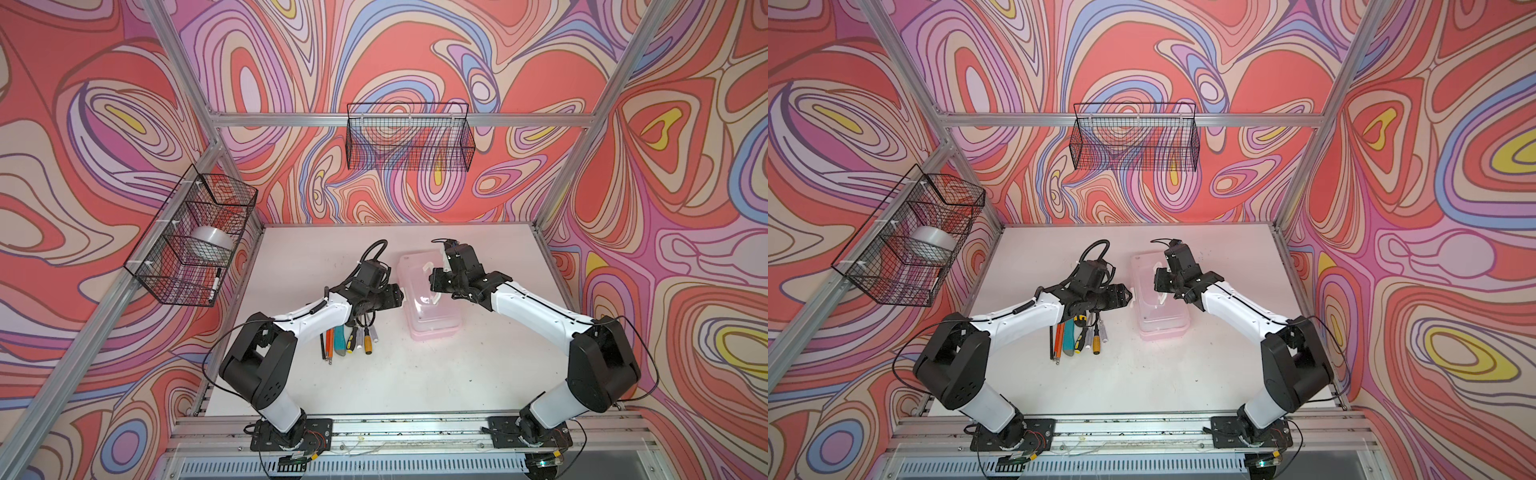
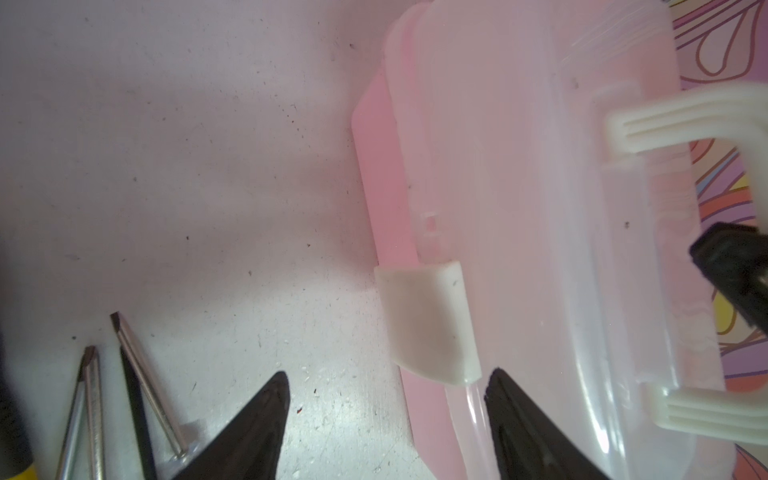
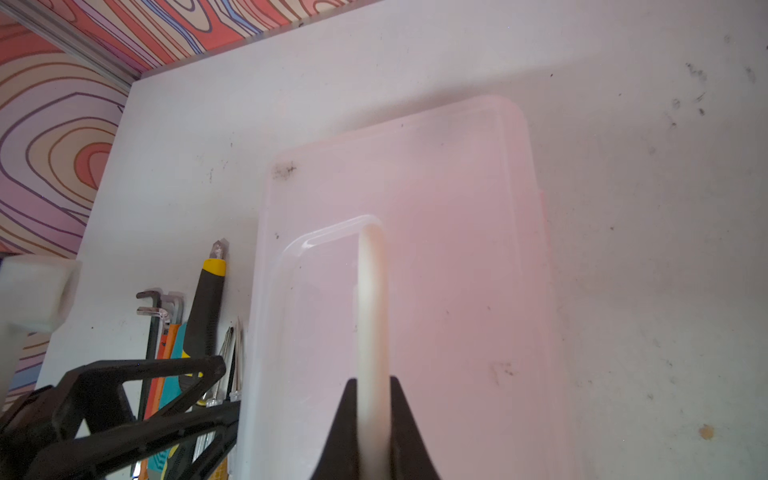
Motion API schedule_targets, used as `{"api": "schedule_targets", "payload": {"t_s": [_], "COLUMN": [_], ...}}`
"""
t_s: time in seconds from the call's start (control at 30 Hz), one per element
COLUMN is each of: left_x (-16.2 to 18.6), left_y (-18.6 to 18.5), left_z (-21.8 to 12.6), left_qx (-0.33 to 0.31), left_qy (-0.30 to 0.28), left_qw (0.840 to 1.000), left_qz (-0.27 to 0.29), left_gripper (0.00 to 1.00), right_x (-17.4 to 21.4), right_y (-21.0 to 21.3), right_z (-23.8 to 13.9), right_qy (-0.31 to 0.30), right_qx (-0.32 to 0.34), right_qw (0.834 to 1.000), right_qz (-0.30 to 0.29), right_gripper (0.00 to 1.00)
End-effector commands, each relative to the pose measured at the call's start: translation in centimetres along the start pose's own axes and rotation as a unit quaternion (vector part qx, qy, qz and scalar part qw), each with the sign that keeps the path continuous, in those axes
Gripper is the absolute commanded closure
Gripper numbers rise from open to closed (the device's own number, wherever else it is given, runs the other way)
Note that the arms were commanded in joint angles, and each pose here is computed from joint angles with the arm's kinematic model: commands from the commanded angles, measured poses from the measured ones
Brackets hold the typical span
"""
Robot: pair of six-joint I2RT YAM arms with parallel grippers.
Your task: Pack the tool kit
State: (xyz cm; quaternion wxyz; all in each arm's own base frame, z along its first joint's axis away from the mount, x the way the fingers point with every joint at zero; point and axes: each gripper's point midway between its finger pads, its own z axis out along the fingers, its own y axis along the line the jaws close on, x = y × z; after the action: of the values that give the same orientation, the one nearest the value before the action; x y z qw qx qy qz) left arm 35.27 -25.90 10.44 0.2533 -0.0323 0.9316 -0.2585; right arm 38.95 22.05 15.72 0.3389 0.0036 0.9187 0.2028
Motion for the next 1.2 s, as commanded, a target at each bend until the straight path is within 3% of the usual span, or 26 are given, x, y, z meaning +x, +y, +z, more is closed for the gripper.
{"api": "schedule_targets", "payload": {"t_s": [0.0,0.5,0.93,1.17], "left_x": [0.3,0.1,0.5,1.6], "left_y": [0.5,-0.8,4.9,4.8], "left_z": [0.6,1.4,0.8,0.9], "left_qx": [-0.024,-0.074,-0.251,-0.215], "left_qy": [0.01,-0.009,-0.013,-0.003], "left_qw": [1.0,0.995,0.962,0.973], "left_qz": [0.008,0.06,0.105,0.081], "left_gripper": [0.24,0.2,0.21,0.21], "right_x": [2.8,2.7,2.3,1.7], "right_y": [-2.6,-2.3,-2.2,-1.9], "right_z": [1.6,1.1,0.3,-0.8], "right_qy": [0.042,0.032,0.02,0.01], "right_qx": [0.056,0.067,0.068,0.066], "right_qw": [0.998,0.997,0.997,0.998], "right_qz": [0.003,-0.004,-0.003,-0.005], "right_gripper": [1.0,1.0,1.0,1.0]}}
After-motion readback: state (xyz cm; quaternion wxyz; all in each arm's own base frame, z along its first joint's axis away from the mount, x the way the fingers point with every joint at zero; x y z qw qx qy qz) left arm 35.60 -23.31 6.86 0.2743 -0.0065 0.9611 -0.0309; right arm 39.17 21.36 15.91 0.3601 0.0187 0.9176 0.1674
